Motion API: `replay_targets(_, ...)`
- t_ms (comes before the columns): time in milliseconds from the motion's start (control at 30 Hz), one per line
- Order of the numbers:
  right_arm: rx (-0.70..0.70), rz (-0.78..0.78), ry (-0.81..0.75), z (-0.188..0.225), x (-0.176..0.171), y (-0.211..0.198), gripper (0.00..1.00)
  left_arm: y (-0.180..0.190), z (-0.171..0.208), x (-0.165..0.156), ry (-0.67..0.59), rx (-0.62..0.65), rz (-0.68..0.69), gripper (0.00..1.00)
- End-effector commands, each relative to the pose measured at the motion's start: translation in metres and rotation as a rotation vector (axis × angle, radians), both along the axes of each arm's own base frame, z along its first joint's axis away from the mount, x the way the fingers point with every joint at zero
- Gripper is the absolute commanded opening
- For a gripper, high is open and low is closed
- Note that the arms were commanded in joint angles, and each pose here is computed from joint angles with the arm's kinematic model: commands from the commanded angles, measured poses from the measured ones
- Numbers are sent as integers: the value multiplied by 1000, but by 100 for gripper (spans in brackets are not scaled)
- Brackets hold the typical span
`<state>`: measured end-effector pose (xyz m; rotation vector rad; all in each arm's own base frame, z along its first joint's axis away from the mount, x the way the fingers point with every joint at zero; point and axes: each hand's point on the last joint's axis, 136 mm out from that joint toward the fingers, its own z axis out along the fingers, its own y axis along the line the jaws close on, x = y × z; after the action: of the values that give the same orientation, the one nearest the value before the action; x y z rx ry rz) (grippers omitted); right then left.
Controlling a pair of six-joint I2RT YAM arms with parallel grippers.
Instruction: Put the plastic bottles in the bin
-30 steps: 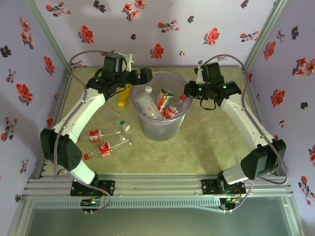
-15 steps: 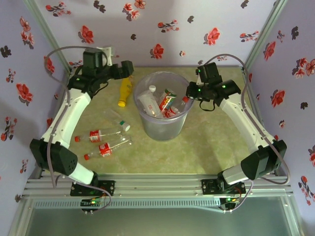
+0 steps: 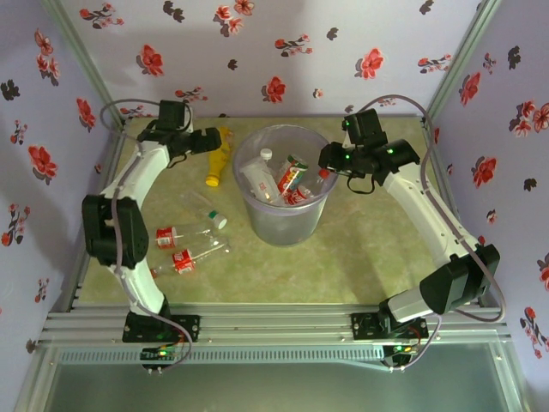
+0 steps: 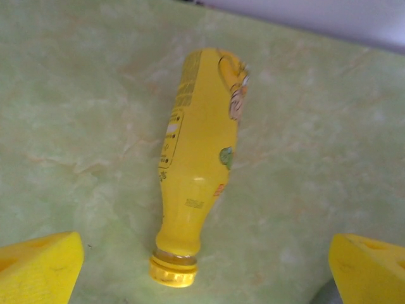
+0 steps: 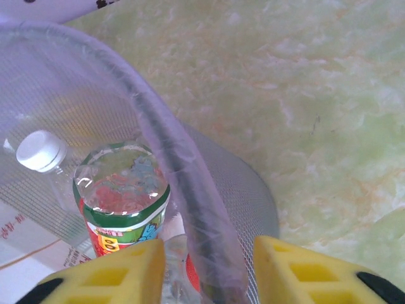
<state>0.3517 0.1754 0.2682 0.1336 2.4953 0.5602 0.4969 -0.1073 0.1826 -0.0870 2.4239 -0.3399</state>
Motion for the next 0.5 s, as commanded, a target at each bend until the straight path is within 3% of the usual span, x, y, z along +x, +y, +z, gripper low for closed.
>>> replay_targets(0,22,3,-32,10,0,4,49,-1,7,15,-27,27,-28,100)
replay_targets(467,24,3,-25,6,0,5,55,-21,-68,46,119,76,-108,100)
